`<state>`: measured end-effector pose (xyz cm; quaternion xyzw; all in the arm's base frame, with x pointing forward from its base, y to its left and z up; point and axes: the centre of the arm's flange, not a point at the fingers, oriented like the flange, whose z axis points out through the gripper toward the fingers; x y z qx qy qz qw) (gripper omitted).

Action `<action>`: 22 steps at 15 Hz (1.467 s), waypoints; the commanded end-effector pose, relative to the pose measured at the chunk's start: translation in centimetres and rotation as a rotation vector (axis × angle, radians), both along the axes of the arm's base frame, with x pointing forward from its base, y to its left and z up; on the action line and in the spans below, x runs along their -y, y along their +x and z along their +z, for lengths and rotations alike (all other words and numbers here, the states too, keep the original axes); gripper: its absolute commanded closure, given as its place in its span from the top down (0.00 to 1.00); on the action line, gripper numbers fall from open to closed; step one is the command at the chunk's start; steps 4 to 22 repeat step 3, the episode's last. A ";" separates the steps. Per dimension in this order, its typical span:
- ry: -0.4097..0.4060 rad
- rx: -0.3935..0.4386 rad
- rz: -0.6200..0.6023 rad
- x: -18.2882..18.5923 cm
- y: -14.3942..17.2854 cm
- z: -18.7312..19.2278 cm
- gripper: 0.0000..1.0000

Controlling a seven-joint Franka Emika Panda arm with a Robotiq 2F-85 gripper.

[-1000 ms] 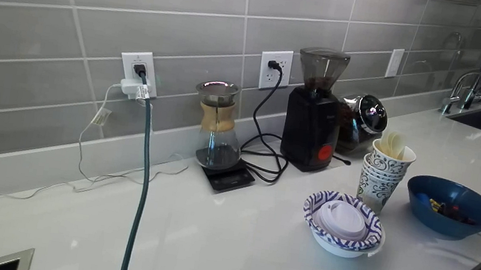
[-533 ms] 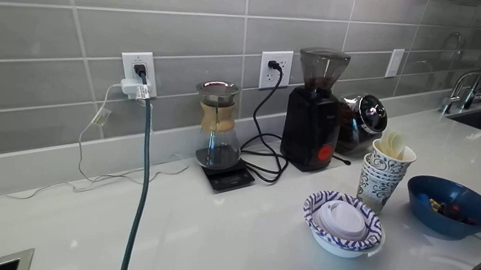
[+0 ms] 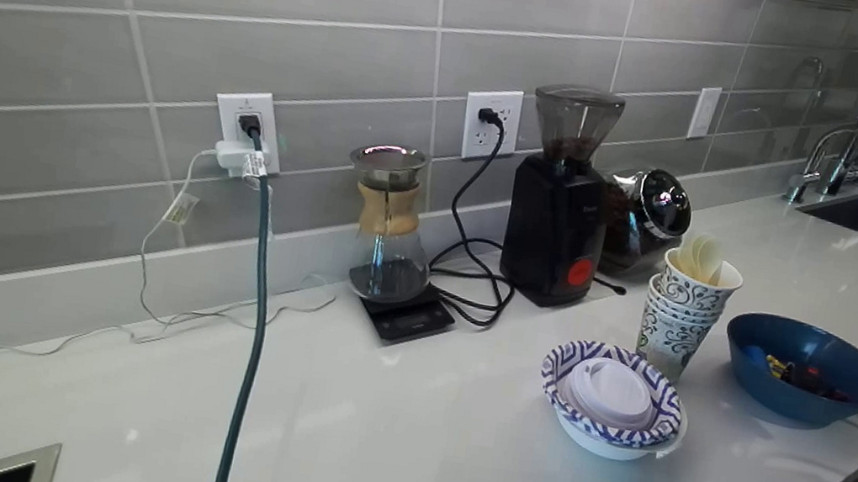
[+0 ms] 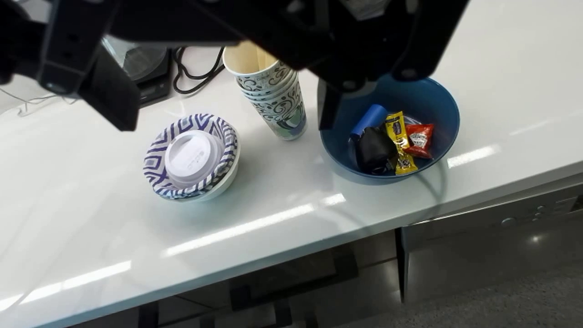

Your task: Put the blue block in the blue bowl.

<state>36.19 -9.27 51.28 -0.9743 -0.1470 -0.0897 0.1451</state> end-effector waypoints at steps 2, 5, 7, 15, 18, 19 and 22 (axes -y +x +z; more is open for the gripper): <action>0.000 0.000 0.000 0.0 0.0 0.0 1.00; 0.000 0.000 0.000 0.0 0.0 0.0 1.00; 0.000 0.000 0.000 0.0 0.0 0.0 1.00; 0.000 0.000 0.000 0.0 0.0 0.0 1.00; 0.000 0.000 0.000 0.0 0.0 0.0 1.00; 0.000 0.000 0.000 0.0 0.0 0.0 1.00; 0.000 0.000 0.000 0.0 0.0 0.0 1.00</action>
